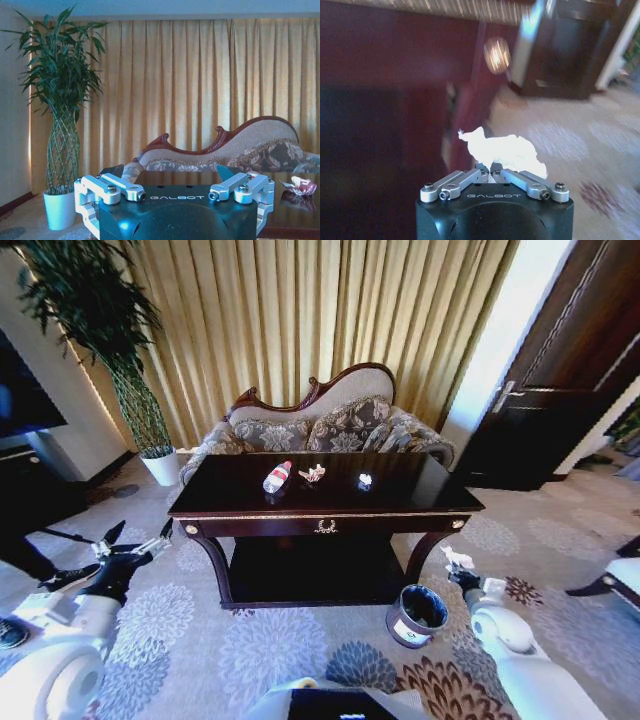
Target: Move to the front of the table and place the trash on the table into the trash bin.
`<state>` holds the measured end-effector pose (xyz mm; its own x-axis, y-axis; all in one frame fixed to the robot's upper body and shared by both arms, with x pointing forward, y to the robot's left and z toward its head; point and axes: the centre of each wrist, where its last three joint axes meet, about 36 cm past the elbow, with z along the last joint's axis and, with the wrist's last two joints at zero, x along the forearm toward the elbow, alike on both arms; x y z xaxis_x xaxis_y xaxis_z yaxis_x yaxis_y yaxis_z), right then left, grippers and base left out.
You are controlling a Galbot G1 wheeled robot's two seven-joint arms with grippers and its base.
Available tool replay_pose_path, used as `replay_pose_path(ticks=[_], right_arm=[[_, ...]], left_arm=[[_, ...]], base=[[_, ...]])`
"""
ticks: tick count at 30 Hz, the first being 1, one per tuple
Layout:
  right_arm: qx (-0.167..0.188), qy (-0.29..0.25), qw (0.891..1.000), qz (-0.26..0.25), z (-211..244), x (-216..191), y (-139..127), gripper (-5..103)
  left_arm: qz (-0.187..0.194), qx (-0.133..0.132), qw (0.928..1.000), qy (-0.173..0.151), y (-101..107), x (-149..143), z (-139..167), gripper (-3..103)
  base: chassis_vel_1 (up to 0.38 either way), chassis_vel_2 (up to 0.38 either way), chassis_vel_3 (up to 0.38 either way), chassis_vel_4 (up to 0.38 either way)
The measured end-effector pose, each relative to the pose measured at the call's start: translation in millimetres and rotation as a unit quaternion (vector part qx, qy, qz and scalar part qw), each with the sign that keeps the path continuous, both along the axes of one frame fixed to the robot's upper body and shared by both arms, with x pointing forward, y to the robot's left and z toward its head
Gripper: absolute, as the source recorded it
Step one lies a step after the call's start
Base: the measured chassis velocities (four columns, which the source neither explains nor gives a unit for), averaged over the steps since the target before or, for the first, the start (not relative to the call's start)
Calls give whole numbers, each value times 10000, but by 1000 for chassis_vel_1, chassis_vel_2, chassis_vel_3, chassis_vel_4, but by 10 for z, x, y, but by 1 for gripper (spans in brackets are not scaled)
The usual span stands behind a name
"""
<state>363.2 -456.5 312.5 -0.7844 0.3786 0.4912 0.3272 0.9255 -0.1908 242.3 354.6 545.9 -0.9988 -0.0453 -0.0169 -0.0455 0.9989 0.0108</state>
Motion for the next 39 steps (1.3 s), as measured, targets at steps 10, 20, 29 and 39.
replay_pose_path(ticks=[10, 20, 29, 39], right_arm=[[-367, 842, 9947, -457, -768, 261, -337, 0], [-509, 1013, 9916, -618, -989, 596, -339, -1], [-528, 1177, 9890, -719, -1090, 576, -292, 31], [-592, 1216, 9871, -854, -1083, 504, -382, 69]], left_arm=[[-17, 110, 9999, 7, 14, -17, 38, 100], [-67, 170, 9998, -19, -39, -48, 67, 100], [-64, 189, 9998, -51, -53, -70, 63, 100], [-58, 246, 9996, -128, -67, -67, 80, 100]], base=[[0, 0, 0, 0], [0, 0, 0, 0], [0, 0, 0, 0], [0, 0, 0, 0]])
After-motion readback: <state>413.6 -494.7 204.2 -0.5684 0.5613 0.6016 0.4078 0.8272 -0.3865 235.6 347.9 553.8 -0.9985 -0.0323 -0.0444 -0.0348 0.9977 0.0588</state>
